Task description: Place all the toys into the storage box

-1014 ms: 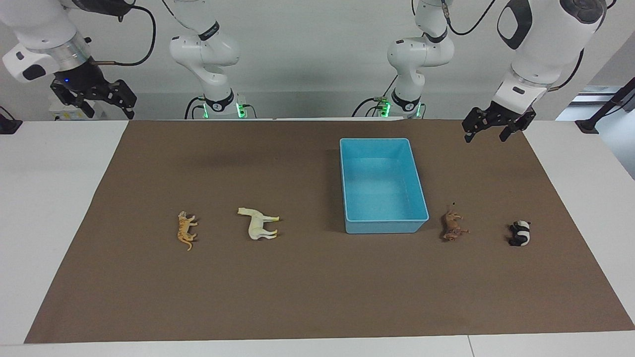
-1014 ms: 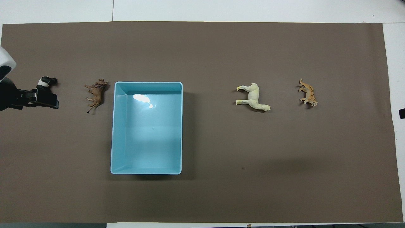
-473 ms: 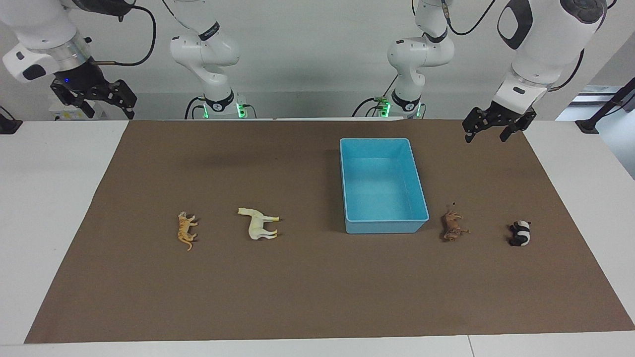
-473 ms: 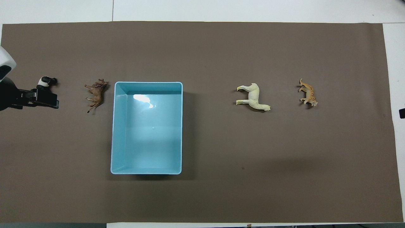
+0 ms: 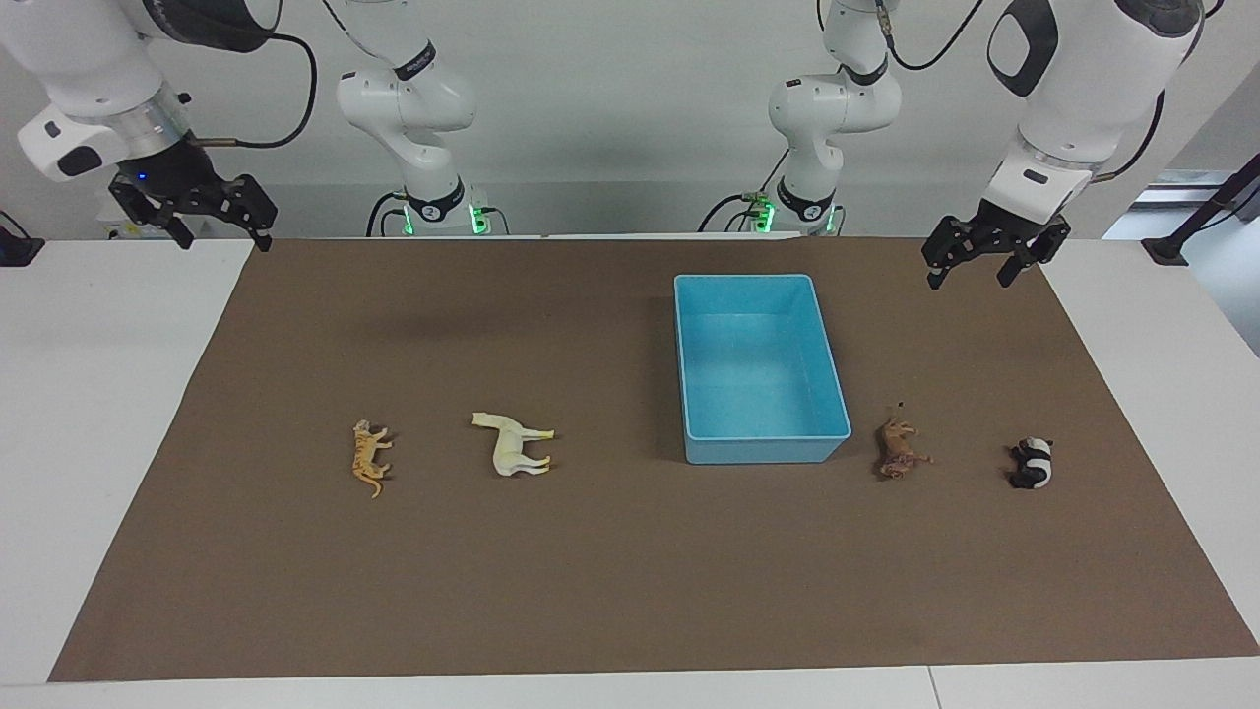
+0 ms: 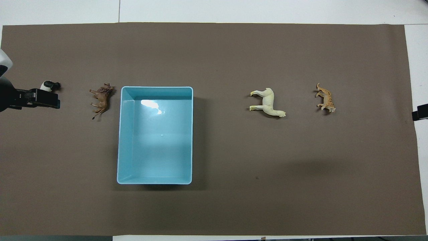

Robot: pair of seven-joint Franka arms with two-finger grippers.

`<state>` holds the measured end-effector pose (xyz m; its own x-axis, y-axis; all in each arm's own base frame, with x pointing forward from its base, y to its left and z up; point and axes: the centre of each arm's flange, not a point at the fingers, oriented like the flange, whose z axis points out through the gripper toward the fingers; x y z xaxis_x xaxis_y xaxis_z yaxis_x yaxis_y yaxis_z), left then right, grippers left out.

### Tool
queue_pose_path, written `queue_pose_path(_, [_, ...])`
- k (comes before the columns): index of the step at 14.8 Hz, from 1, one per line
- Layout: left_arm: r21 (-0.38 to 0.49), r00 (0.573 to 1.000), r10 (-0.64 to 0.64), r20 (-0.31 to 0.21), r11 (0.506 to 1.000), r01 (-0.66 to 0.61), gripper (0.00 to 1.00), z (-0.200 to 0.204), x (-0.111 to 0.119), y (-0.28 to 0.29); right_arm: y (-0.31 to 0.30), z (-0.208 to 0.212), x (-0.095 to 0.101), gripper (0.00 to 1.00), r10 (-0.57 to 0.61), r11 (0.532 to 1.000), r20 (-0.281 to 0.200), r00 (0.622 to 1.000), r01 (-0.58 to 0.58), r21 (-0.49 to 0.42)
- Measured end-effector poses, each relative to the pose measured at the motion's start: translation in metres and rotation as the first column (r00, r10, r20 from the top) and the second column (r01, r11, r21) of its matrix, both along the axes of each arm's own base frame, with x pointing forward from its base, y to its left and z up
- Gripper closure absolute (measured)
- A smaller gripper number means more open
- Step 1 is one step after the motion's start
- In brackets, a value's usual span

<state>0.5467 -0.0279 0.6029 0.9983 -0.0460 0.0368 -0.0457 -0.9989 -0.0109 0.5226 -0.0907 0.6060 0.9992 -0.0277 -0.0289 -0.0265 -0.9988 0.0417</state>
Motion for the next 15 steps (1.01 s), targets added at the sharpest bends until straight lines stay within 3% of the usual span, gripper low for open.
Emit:
queue_pose_path(4, [-0.001, 1.0, 0.023, 0.002, 1.0, -0.023, 0.0, -0.01, 0.007, 0.015, 0.031, -0.077, 0.026, 0.0, 0.054, 0.999, 0.018, 0.998, -0.054, -0.007])
queue_pose_path(7, [-0.007, 0.999, 0.022, 0.035, 1.0, -0.021, 0.0, -0.039, 0.032, 0.015, 0.039, -0.132, 0.052, 0.0, 0.071, 0.997, 0.035, 0.997, -0.071, -0.016])
queue_pose_path(10, [-0.017, 0.997, 0.028, 0.077, 1.0, -0.026, 0.0, -0.108, 0.075, 0.019, 0.054, -0.181, 0.072, 0.0, 0.094, 0.996, 0.079, 0.992, -0.093, -0.012])
queue_pose_path(12, [-0.022, 0.996, 0.03, 0.079, 0.999, -0.028, 0.0, -0.151, 0.093, 0.021, 0.062, -0.207, 0.077, 0.0, 0.09, 0.996, 0.1, 0.991, -0.091, 0.008])
queue_pose_path(15, [-0.024, 0.997, 0.037, 0.065, 0.999, -0.036, 0.0, -0.196, 0.092, 0.026, 0.068, -0.227, 0.081, 0.0, 0.067, 0.996, 0.107, 0.992, -0.072, 0.044])
